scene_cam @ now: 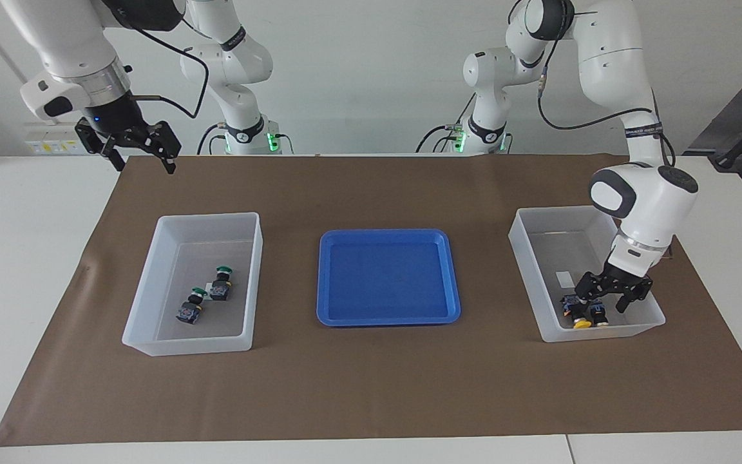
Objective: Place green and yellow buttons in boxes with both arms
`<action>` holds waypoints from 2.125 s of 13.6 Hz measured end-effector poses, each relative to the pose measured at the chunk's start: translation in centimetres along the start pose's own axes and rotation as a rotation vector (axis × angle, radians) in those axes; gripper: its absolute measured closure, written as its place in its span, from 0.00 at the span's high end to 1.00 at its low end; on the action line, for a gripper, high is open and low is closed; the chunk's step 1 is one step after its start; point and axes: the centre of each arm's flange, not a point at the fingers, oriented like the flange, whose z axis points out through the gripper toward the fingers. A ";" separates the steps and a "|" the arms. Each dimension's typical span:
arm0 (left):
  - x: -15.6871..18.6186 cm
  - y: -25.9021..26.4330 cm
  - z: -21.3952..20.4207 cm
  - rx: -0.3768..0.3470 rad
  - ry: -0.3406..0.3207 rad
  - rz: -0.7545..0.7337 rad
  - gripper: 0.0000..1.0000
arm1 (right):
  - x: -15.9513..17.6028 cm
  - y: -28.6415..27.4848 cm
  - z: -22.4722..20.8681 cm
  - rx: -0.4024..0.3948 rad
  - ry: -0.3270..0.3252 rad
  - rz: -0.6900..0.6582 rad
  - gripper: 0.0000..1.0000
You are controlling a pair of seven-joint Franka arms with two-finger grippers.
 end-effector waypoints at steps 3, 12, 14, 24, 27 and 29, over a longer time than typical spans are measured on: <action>1.2 2.3 -4.2 -0.013 0.032 0.035 1.00 | 0.0 0.2 0.0 0.000 0.000 0.004 1.00; 1.6 9.9 -9.5 -0.027 -0.105 0.160 1.00 | 0.0 -0.4 -0.2 0.005 0.003 0.002 1.00; 1.9 11.2 -10.6 -0.025 -0.127 0.160 1.00 | 0.0 -0.4 -0.2 0.005 0.003 0.002 1.00; 1.7 12.8 -23.3 0.082 -0.172 0.168 1.00 | 0.0 0.2 -0.1 0.005 0.003 0.013 1.00; 2.5 13.4 -26.9 0.082 -0.195 0.164 1.00 | 0.0 0.1 -0.1 0.006 0.002 0.012 1.00; 2.7 13.6 -29.5 0.078 -0.220 0.157 1.00 | 0.0 0.0 0.0 0.006 0.000 0.012 1.00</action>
